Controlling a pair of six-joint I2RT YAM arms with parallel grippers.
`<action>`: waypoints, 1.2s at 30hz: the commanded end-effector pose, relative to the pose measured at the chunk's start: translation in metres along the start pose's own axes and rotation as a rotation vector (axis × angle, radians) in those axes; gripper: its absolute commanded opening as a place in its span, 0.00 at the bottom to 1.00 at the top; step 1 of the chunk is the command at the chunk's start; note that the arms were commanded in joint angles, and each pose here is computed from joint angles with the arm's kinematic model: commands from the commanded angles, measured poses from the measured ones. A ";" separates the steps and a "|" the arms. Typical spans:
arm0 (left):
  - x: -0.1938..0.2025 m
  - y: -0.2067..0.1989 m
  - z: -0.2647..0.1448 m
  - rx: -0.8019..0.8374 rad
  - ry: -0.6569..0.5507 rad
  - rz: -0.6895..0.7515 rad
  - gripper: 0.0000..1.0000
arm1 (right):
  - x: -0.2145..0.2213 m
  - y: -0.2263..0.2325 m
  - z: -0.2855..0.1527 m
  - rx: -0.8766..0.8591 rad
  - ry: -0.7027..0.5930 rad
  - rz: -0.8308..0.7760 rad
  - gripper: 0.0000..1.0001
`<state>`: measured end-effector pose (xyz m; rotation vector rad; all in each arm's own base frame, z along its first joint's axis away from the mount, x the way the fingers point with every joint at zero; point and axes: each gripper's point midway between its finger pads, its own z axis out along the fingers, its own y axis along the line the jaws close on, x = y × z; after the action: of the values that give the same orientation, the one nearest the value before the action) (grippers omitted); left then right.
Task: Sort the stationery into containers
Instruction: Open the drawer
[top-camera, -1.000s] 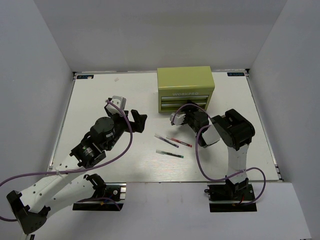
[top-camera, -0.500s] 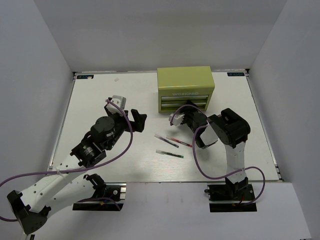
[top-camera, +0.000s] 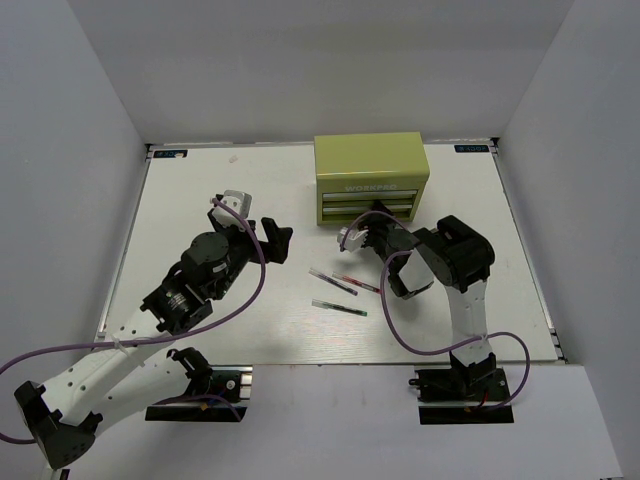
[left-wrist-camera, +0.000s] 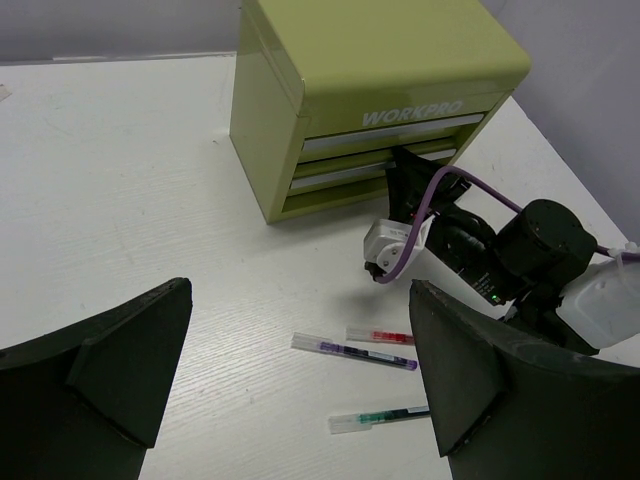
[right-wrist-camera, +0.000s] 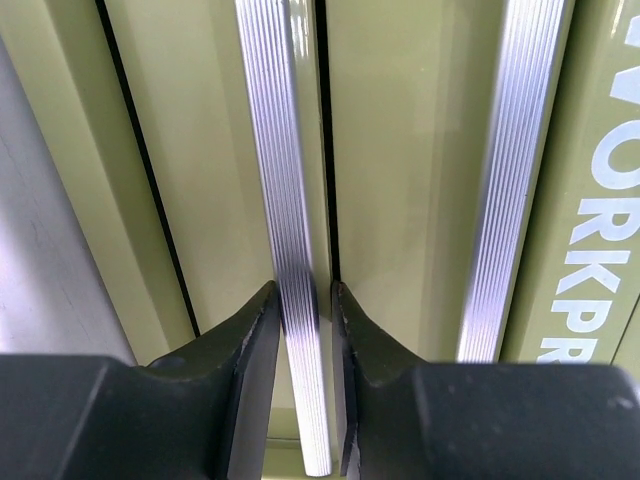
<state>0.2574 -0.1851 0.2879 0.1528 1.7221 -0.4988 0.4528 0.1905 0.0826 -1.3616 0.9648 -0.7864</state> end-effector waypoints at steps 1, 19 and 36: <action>0.000 0.002 0.000 -0.003 -0.004 0.006 0.99 | 0.001 -0.023 0.006 0.146 -0.025 0.050 0.23; 0.000 0.002 0.000 -0.003 -0.004 0.006 0.99 | -0.010 -0.010 -0.024 0.140 -0.086 -0.037 0.00; -0.001 0.003 0.001 -0.003 -0.004 0.004 0.99 | -0.029 -0.010 -0.064 0.095 -0.141 -0.035 0.00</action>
<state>0.2593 -0.1824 0.2879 0.1439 1.7221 -0.4913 0.4101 0.1890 0.0737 -1.4893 0.8582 -0.7741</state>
